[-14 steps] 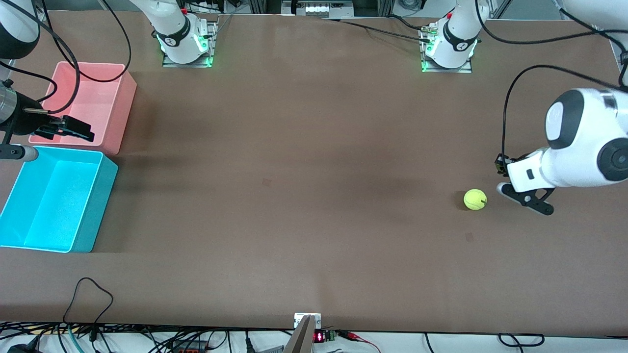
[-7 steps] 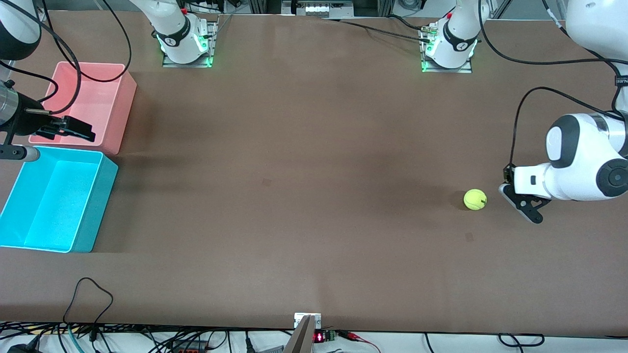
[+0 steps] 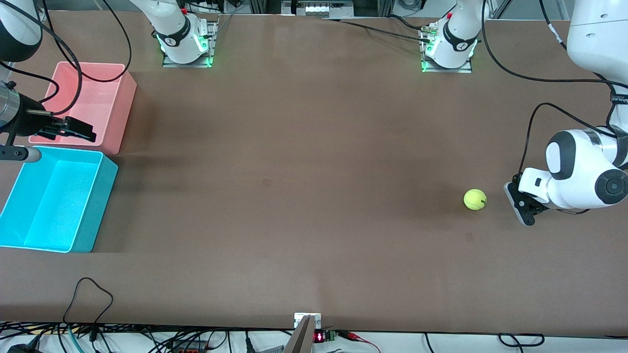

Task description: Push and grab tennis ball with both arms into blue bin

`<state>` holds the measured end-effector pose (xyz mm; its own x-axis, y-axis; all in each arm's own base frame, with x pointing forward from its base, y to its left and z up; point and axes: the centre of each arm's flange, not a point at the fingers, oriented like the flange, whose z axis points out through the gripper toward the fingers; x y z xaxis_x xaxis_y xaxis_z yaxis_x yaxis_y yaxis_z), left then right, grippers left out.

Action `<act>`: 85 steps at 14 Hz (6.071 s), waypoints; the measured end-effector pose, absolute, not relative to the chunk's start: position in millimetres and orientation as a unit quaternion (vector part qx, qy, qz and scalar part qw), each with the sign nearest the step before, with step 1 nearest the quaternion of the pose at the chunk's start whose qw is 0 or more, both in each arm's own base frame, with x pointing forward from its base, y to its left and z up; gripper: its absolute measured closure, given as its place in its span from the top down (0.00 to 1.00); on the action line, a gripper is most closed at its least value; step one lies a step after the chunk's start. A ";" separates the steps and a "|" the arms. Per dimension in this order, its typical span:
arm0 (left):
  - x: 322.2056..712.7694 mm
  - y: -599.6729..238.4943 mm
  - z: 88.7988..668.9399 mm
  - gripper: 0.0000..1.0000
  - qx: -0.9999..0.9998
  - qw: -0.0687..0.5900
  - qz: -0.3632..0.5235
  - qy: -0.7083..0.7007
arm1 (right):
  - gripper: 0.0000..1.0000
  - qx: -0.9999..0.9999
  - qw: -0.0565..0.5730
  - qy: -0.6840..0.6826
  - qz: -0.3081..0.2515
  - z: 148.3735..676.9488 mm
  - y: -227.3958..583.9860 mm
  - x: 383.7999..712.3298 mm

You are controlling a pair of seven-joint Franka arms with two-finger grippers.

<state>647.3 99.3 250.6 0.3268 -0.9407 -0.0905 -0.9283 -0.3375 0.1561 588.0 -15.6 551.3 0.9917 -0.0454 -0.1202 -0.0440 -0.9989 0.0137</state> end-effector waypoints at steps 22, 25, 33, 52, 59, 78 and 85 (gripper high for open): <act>637.0 79.7 196.8 0.01 0.748 0.065 -0.071 -0.656 | 1.00 0.997 0.006 -0.026 -0.066 544.8 -19.2 589.8; 630.5 -43.7 188.1 0.01 0.763 0.080 -0.074 -0.637 | 1.00 0.997 0.006 -0.024 -0.068 542.9 -17.4 589.7; 645.8 -117.9 246.9 0.01 0.785 0.062 -0.076 -0.612 | 1.00 0.995 0.008 0.002 -0.097 523.9 13.3 590.2; 671.6 -80.0 448.0 0.45 0.974 0.004 -0.011 -0.225 | 1.00 0.998 0.007 0.055 -0.036 266.7 51.1 584.4; 657.6 -37.2 530.0 1.00 0.996 -0.006 -0.025 -0.089 | 1.00 0.996 0.007 0.090 0.027 220.8 31.8 600.4; 602.3 2.8 586.3 1.00 0.999 -0.010 0.004 0.043 | 1.00 0.992 0.012 0.111 0.058 187.1 4.3 620.2; 590.5 2.3 569.9 1.00 0.999 -0.010 -0.004 0.042 | 1.00 0.992 0.018 0.114 0.056 178.9 -1.5 619.4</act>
